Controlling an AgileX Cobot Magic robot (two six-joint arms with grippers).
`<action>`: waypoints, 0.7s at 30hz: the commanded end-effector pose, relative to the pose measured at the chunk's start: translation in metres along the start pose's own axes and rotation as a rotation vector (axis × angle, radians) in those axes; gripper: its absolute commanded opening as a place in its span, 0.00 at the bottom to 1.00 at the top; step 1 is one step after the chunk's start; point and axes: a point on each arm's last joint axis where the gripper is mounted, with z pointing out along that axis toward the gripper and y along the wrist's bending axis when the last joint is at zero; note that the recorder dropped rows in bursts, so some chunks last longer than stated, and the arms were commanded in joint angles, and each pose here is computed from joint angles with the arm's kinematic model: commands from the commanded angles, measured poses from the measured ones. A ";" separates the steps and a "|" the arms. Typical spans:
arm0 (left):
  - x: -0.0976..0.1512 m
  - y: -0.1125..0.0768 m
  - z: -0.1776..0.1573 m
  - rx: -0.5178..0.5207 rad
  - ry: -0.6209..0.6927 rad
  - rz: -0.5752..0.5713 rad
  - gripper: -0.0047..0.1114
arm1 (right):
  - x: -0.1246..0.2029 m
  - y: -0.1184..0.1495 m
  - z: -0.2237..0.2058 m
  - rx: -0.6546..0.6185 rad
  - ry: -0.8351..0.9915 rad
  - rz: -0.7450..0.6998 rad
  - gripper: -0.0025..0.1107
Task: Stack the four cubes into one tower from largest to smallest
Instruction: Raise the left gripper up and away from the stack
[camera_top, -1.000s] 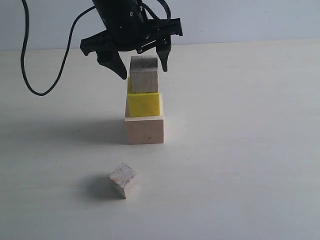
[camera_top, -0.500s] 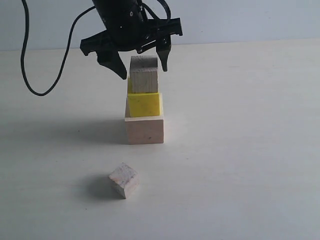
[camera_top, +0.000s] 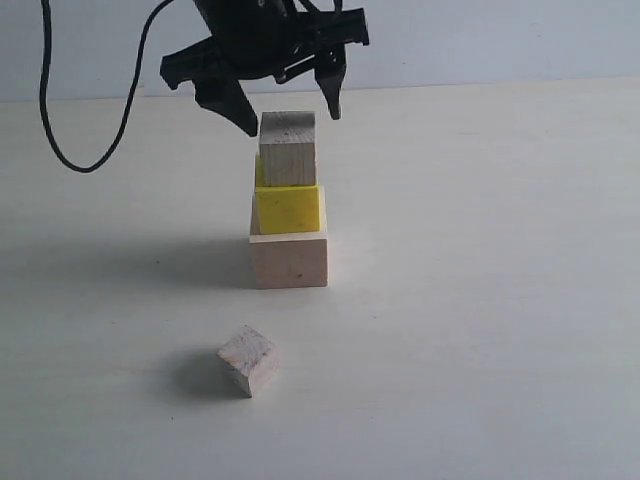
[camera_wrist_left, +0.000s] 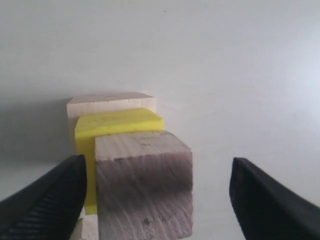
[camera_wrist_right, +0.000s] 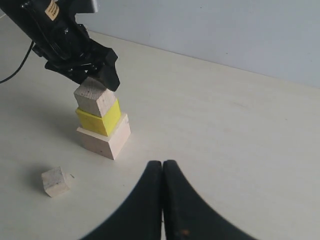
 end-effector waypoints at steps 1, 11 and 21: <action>0.000 -0.002 -0.023 0.029 -0.049 0.014 0.69 | 0.001 0.000 0.000 -0.004 0.005 -0.003 0.02; -0.002 0.012 -0.074 -0.098 -0.247 0.135 0.58 | 0.004 0.000 0.000 -0.002 0.031 -0.003 0.02; -0.011 0.060 -0.111 -0.265 -0.340 0.273 0.04 | 0.006 0.000 0.000 0.001 0.061 0.001 0.02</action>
